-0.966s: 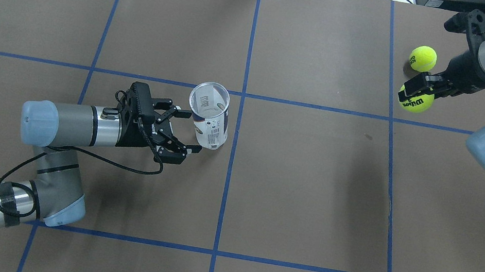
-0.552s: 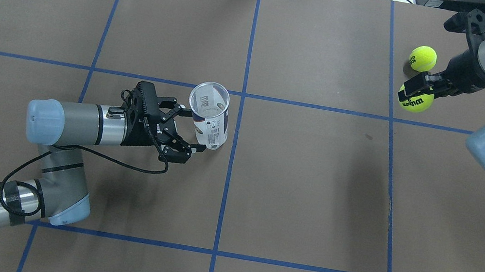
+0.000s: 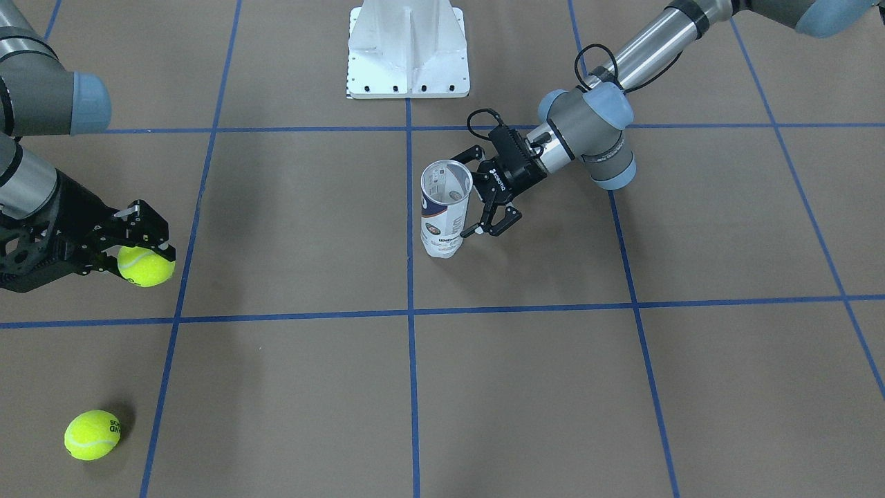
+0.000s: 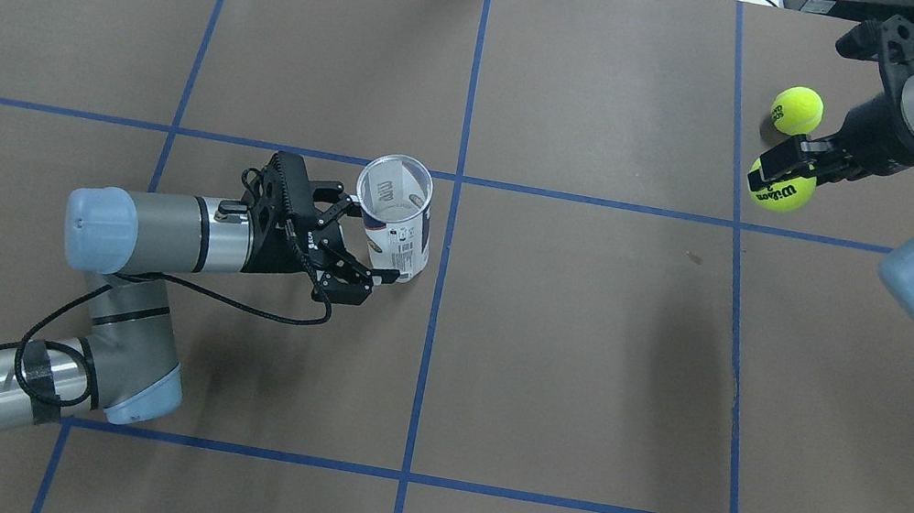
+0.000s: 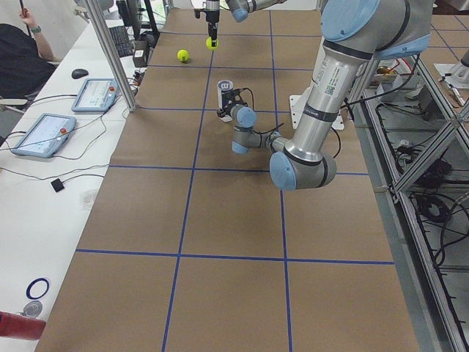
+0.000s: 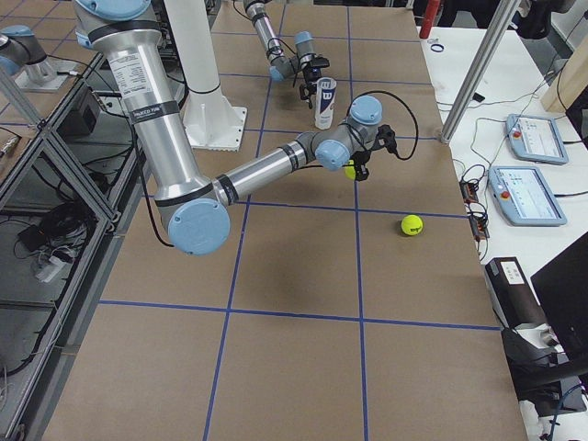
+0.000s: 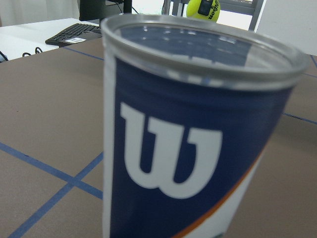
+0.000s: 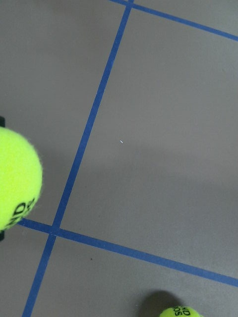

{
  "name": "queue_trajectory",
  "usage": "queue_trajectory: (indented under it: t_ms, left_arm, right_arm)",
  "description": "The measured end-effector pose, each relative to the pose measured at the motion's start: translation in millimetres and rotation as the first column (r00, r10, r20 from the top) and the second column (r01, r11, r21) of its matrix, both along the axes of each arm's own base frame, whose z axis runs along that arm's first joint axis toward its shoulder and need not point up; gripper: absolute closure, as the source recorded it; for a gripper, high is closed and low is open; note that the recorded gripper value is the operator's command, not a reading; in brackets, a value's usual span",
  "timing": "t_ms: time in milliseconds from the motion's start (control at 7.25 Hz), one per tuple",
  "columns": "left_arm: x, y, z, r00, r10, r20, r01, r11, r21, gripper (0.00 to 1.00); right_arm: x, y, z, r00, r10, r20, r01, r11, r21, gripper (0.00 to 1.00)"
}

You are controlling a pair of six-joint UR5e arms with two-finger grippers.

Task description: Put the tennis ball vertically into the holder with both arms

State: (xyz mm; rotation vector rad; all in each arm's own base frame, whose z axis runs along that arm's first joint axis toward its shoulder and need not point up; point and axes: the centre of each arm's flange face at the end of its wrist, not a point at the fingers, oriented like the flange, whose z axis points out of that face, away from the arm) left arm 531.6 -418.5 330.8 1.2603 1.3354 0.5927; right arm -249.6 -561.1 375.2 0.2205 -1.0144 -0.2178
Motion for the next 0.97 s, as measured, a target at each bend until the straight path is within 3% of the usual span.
queue_trajectory:
  t_ms: [414, 966]
  left_arm:
    - [9, -5, -2, 1.000, -0.005, 0.004, 0.005, 1.000, -0.004, 0.02]
    - [13, -7, -1, 1.000, -0.005, 0.011, 0.005, 1.000, -0.008, 0.02]
  right_arm:
    - [3, 5, -8, 1.000, -0.003, 0.014, 0.003, 1.000, 0.010, 1.00]
    - [3, 16, -34, 0.997, -0.014, 0.075, 0.016, 1.000, -0.021, 1.00]
